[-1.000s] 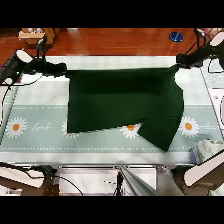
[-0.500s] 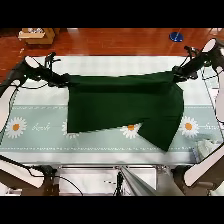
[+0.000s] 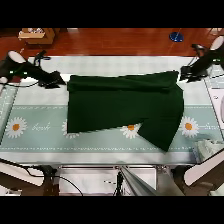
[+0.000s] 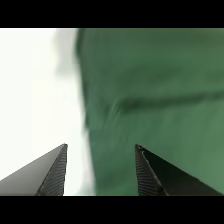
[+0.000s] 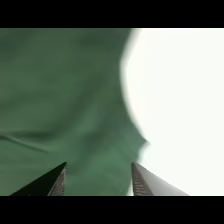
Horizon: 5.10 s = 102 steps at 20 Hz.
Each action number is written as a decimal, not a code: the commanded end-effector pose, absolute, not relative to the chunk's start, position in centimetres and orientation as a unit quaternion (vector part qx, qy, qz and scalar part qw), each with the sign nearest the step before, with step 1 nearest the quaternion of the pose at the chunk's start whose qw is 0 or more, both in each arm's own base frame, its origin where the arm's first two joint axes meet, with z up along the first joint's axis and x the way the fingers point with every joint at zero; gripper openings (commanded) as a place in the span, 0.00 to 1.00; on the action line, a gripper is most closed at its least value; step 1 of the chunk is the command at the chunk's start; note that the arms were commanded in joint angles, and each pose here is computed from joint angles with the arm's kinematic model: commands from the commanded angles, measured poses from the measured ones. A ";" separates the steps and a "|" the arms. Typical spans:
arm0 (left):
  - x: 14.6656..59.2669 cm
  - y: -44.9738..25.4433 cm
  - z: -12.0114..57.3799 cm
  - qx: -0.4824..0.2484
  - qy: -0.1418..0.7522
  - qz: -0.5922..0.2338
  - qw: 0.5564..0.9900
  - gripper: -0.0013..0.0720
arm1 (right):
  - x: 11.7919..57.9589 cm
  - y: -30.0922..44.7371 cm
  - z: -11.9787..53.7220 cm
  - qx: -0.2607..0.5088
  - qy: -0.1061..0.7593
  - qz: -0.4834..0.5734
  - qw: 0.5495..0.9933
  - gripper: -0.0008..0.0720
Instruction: Fold the shirts.
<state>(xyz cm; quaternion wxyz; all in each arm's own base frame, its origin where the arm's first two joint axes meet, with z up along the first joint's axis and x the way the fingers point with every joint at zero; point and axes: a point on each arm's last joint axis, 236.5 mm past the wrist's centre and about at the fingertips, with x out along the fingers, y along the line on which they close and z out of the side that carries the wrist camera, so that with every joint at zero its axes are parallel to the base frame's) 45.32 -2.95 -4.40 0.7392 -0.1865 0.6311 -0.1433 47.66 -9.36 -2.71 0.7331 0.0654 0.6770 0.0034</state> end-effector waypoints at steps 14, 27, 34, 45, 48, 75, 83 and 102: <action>24.3 -6.6 -11.2 -0.324 0.721 -0.170 0.588 0.72 | 34.5 -7.3 -5.1 0.280 0.672 0.094 0.679 0.68; 25.2 -11.1 -11.4 -0.321 0.720 -0.198 0.582 0.05 | 30.2 -9.5 -6.2 0.294 0.689 0.050 0.660 0.68; 25.4 -11.0 -11.2 -0.322 0.716 -0.199 0.586 0.05 | 27.2 -4.9 -10.9 0.336 0.703 0.062 0.623 0.67; 32.0 -11.3 -4.1 -0.290 0.624 -0.273 0.673 0.05 | 35.0 -2.8 -0.8 0.272 0.567 0.096 0.771 0.06; 38.7 -9.9 1.6 -0.260 0.531 -0.264 0.762 0.05 | 42.5 -4.9 8.9 0.276 0.396 0.073 0.873 0.06; 48.0 -3.9 -3.6 -0.349 0.558 -0.236 0.715 0.56 | 52.2 -13.0 0.6 0.211 0.446 -0.032 0.869 0.80; 46.2 -5.4 -1.6 -0.338 0.572 -0.270 0.697 0.51 | 48.4 -12.3 -6.4 0.329 0.532 0.017 0.780 0.80; 46.2 -11.2 -0.2 -0.351 0.576 -0.303 0.673 0.24 | 51.6 -0.3 0.0 0.306 0.498 0.208 0.785 0.06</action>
